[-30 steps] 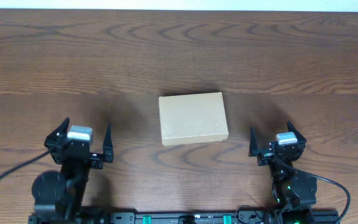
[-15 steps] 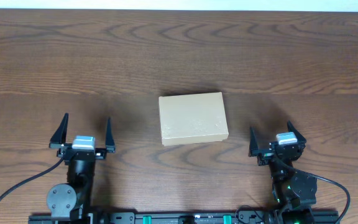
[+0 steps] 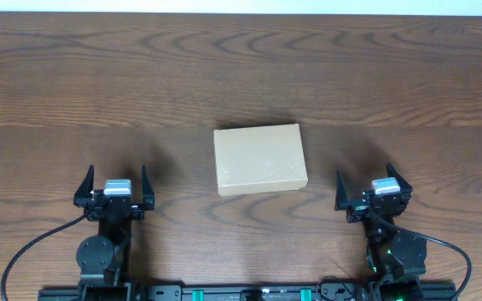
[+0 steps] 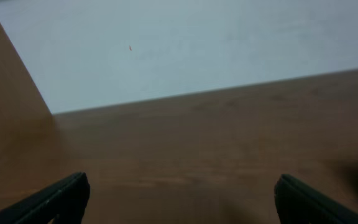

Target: Pack container

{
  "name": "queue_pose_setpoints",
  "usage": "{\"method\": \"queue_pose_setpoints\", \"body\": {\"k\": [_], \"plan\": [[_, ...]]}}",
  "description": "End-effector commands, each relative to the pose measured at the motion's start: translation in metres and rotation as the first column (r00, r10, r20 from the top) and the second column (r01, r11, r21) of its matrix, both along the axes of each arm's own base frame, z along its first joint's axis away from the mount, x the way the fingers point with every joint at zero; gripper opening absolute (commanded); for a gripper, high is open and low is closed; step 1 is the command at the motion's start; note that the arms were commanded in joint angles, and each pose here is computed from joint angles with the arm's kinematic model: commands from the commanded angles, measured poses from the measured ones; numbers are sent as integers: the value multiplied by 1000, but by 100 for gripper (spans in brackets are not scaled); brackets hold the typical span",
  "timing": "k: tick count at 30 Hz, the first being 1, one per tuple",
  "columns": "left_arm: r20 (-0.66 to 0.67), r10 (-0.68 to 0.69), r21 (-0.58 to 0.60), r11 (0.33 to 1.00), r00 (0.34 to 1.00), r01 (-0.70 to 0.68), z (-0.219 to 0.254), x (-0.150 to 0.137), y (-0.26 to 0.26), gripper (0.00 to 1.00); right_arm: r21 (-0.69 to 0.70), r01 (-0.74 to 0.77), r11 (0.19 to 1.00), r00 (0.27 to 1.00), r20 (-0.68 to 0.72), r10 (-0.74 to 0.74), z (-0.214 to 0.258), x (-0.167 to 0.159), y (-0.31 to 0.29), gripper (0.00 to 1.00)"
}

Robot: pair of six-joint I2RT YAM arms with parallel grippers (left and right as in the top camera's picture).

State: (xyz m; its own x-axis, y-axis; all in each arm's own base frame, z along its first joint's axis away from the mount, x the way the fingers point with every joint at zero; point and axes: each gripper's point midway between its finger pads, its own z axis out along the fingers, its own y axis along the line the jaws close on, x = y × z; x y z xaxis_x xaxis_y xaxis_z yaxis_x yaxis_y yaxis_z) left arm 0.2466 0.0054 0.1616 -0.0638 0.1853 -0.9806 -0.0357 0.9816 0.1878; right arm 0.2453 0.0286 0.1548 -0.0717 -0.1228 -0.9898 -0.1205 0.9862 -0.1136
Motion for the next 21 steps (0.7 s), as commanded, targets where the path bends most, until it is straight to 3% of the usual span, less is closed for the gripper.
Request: {"method": "queue_pose_setpoints", "body": {"k": [1, 4, 21], "plan": [[-45, -35, -9, 999, 998, 35, -12, -1, -6, 95, 12, 1, 1000, 1000, -3, -1, -1, 0, -1, 99], [-105, -49, -42, 998, 993, 45, -27, -3, -9, 95, 12, 1, 1000, 1000, -3, -1, -1, 0, -1, 99], [-99, -44, -132, 991, 994, 31, -26, -3, -9, 95, 12, 1, 1000, 1000, -3, -1, -1, 0, -1, 99]]}}
